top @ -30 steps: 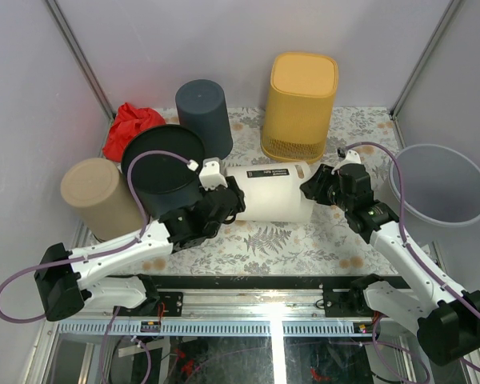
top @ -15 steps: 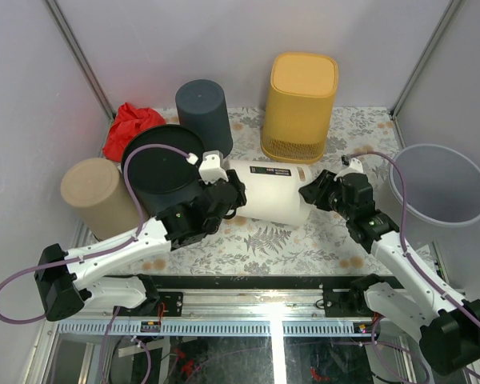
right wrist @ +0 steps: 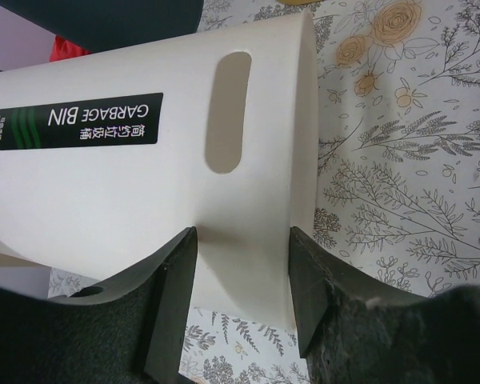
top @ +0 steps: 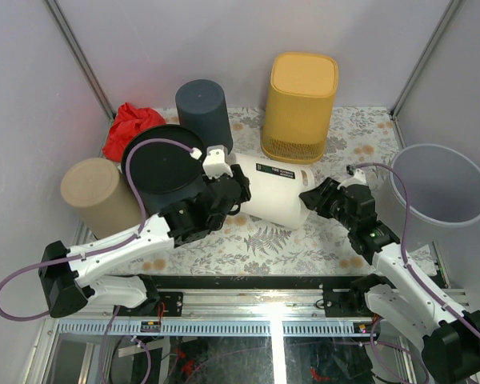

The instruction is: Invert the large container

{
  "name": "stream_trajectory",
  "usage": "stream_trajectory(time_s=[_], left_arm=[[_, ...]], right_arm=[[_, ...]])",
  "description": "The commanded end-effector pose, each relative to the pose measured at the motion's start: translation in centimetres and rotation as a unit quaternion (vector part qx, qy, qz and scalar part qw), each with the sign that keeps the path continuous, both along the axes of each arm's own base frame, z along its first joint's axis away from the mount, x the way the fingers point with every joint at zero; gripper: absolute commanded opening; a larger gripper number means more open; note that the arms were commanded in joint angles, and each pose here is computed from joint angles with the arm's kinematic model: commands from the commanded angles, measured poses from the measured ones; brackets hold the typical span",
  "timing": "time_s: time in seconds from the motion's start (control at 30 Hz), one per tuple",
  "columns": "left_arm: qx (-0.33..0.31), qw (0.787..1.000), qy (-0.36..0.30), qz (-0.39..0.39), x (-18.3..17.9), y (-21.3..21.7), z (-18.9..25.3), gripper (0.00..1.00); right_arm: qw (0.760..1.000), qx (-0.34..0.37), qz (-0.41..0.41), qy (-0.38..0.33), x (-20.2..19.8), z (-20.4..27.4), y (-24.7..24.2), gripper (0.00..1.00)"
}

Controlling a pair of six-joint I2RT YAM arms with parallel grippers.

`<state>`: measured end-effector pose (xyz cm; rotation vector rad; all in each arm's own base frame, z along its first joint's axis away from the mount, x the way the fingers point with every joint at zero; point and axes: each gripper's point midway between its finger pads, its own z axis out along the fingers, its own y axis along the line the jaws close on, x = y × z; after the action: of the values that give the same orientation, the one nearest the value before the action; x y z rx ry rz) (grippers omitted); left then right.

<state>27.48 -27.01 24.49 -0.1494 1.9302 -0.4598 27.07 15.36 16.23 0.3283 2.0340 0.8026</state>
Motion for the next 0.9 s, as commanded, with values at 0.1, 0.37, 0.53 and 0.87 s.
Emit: stream_trajectory(time_s=[0.1, 0.37, 0.53, 0.87], left_arm=[[-0.086, 0.993, -0.015, -0.081, -1.6, -5.8, 3.7, 0.48], [-0.082, 0.992, -0.018, -0.090, -1.9, -7.0, 4.2, 0.48], [-0.081, 0.992, -0.018, -0.098, -2.4, -7.9, 4.4, 0.48], [-0.067, 0.991, -0.021, -0.115, -3.4, -10.1, 4.6, 0.48]], right_arm=[[0.994, 0.072, 0.070, -0.043, -1.2, 3.2, 3.2, 0.54], [0.993, 0.077, 0.067, -0.057, -1.6, 4.1, 2.9, 0.54], [0.993, 0.074, 0.064, -0.060, -2.0, 4.1, 2.6, 0.54], [0.993, 0.077, 0.060, -0.065, -2.5, 3.5, 2.2, 0.55]])
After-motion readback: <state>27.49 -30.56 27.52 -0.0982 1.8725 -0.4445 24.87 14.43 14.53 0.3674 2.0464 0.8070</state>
